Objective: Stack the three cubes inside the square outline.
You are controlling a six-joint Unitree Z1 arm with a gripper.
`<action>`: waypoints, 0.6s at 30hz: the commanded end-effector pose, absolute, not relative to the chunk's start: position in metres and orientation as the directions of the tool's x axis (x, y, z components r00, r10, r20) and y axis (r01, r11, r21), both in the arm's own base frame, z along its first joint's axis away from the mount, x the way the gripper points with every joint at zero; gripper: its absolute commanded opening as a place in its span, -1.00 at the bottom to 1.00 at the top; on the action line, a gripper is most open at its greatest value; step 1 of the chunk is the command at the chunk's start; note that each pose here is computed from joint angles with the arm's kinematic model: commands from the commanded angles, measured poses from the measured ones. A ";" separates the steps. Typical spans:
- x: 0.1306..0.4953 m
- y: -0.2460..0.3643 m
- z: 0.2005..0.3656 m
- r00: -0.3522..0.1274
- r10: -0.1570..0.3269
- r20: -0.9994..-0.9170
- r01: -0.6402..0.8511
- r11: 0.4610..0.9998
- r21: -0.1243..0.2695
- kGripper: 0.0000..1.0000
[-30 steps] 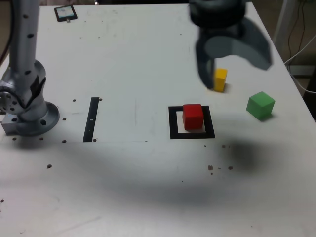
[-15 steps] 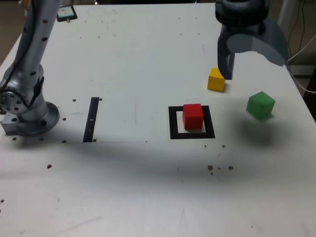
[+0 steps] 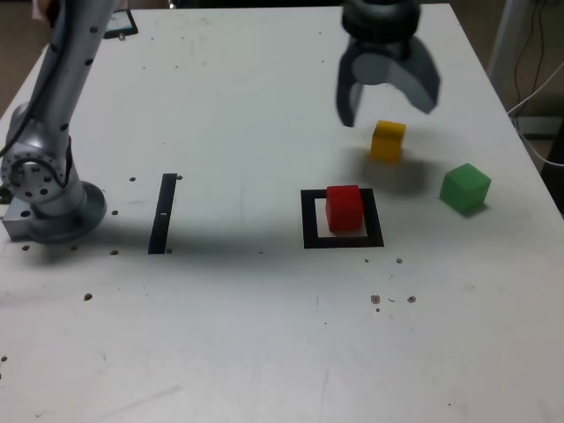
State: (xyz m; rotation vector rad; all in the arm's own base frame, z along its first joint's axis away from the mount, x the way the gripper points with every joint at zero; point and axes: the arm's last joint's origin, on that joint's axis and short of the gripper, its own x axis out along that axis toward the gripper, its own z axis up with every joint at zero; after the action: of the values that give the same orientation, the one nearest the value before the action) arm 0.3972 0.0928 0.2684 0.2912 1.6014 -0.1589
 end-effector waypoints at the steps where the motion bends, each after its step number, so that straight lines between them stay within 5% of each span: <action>1: 0.394 0.096 0.265 -0.045 0.094 -0.995 0.288 0.954 0.077 0.99; 6: 0.388 0.101 0.250 -0.085 0.116 -0.990 0.297 0.951 0.086 0.98; 18: 0.407 0.094 0.235 -0.054 0.130 -0.990 0.348 0.932 0.103 0.93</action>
State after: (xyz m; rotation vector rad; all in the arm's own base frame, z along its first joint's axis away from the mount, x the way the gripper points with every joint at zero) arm 0.4036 0.0949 0.2383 0.3674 1.6235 -0.1774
